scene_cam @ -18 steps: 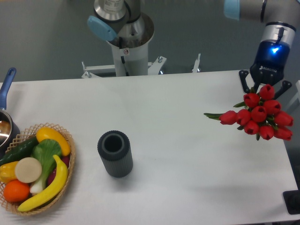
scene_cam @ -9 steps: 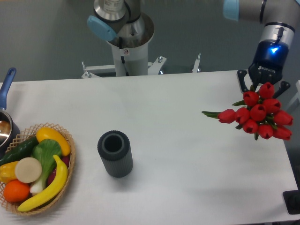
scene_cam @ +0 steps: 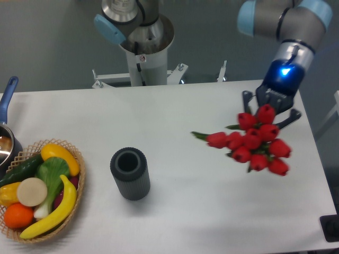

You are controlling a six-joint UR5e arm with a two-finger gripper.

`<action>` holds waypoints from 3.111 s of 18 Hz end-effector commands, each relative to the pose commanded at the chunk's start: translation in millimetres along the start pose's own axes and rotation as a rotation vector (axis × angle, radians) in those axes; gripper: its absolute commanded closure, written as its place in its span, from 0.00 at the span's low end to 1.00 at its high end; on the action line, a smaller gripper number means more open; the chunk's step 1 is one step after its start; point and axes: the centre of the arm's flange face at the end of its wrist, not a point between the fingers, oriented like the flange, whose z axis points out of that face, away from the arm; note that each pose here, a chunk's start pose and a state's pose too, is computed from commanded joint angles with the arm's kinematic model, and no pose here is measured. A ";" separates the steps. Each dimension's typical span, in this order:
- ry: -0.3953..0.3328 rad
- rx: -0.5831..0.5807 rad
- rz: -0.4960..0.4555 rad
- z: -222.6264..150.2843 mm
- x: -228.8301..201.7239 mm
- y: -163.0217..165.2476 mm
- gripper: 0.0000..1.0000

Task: Insert the flowers into the vase
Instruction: 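Carry the tulips over the grey vase, stems pointing down, then lower the tulip stems into the grey vase opening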

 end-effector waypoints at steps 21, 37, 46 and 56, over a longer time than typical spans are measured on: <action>0.264 0.387 0.001 82.0 114.7 -50.4 0.73; 0.304 0.374 -0.065 111.8 130.4 -8.4 0.73; 0.311 0.345 -0.099 126.2 131.9 26.1 0.73; 0.310 0.315 -0.114 138.1 135.7 66.2 0.73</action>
